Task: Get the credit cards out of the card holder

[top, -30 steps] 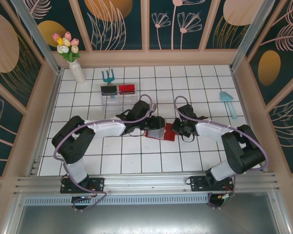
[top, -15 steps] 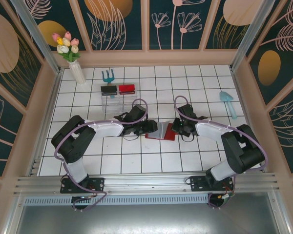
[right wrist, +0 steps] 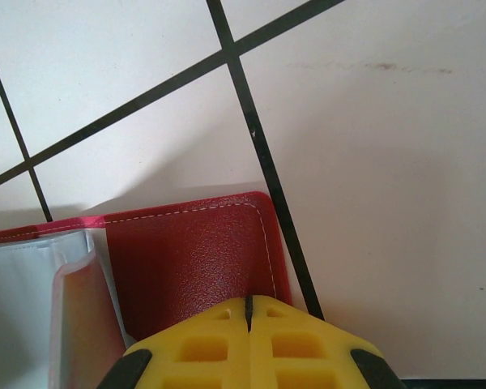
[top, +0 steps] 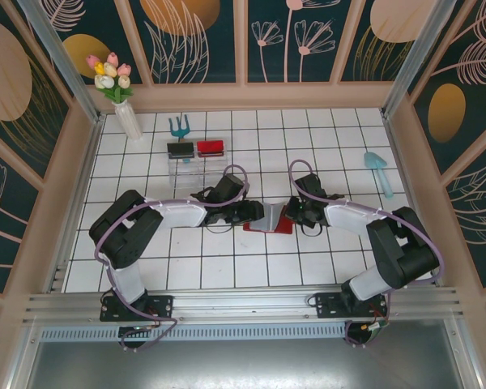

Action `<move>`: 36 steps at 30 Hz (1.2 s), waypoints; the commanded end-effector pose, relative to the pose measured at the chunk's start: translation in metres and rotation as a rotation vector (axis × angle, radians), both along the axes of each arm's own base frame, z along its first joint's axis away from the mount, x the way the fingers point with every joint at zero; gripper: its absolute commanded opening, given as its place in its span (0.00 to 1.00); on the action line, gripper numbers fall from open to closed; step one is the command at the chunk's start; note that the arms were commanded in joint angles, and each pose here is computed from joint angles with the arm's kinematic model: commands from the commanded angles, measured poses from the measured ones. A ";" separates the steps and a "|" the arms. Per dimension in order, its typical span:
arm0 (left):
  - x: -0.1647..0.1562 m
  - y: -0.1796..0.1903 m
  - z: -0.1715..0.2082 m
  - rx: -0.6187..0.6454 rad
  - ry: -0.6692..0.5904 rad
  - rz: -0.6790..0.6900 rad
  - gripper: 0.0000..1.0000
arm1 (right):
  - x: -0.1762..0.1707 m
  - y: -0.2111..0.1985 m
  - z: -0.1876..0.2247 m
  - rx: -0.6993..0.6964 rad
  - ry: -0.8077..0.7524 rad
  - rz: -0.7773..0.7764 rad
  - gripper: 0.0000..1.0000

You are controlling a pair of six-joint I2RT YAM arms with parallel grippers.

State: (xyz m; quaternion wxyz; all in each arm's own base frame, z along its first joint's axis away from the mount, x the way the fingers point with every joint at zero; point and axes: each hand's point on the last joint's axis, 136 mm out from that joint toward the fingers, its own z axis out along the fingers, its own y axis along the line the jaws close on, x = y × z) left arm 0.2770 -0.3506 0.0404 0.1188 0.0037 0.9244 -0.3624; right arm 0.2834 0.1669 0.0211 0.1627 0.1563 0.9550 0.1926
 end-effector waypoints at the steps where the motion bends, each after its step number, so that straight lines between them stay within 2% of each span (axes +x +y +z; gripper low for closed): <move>1: -0.001 -0.013 0.021 -0.073 -0.031 -0.029 0.56 | -0.007 -0.006 -0.011 -0.019 0.021 0.003 0.00; 17: -0.005 -0.041 0.054 -0.215 -0.074 -0.117 0.57 | -0.011 -0.008 -0.014 -0.022 0.027 -0.003 0.00; 24: -0.002 -0.026 0.054 -0.130 -0.106 -0.087 0.55 | -0.011 -0.008 -0.015 -0.022 0.030 -0.004 0.00; 28: 0.005 -0.027 0.067 -0.119 -0.143 -0.089 0.53 | -0.011 -0.008 -0.015 -0.022 0.029 -0.002 0.00; 34: 0.006 -0.026 0.059 -0.094 -0.135 -0.084 0.47 | -0.012 -0.009 -0.015 -0.022 0.032 -0.005 0.00; 36: 0.007 -0.025 0.057 -0.081 -0.139 -0.085 0.49 | -0.012 -0.009 -0.015 -0.023 0.031 -0.006 0.00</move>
